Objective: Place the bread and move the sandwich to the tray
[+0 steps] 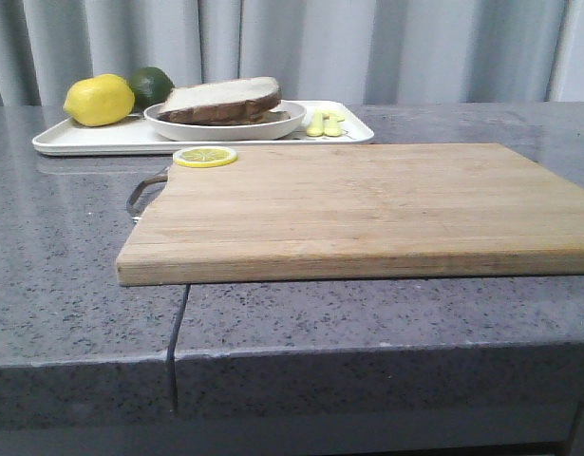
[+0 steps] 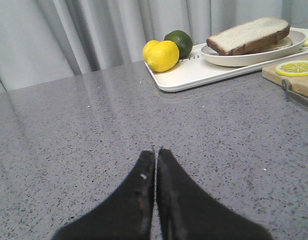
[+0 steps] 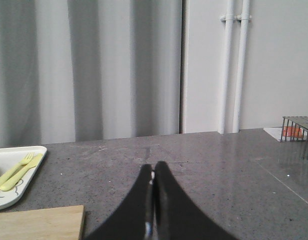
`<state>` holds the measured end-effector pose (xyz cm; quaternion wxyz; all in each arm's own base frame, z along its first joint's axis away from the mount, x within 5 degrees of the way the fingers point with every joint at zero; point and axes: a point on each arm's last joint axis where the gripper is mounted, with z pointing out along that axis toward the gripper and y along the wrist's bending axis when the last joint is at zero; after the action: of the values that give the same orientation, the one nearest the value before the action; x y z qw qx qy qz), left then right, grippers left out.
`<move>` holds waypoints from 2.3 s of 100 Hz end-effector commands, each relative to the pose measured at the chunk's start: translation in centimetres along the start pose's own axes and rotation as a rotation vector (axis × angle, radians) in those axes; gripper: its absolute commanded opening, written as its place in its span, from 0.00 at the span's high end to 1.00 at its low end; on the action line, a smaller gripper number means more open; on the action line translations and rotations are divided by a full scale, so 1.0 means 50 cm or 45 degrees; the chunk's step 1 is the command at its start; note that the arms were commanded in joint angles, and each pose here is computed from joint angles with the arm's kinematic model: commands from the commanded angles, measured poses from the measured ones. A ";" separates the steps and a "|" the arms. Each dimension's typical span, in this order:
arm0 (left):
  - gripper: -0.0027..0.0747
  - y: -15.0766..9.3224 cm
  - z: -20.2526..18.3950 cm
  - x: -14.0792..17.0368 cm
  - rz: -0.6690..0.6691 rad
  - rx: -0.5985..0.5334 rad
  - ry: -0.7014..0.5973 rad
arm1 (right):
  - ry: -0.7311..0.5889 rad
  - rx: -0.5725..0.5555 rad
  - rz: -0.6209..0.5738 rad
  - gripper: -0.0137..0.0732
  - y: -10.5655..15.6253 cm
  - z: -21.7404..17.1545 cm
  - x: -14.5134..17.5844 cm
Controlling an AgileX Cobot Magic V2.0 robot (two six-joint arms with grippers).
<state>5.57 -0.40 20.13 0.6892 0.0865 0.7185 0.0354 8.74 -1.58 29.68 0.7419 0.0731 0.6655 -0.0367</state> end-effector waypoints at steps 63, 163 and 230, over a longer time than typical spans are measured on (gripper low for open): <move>0.99 0.002 -0.003 -0.005 -0.017 -0.025 -0.108 | -0.255 -0.558 -0.110 0.92 0.078 -0.024 0.035; 0.99 0.002 -0.003 -0.005 -0.017 -0.025 -0.108 | 0.048 -0.461 -0.011 0.92 0.032 -0.093 0.179; 0.99 0.002 -0.003 -0.005 -0.017 -0.025 -0.108 | 0.104 -0.454 -0.089 0.92 0.031 -0.093 0.188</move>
<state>5.57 -0.40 20.12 0.6889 0.0872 0.7186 0.0360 5.56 1.06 19.29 0.6832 -0.0785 0.7234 0.0610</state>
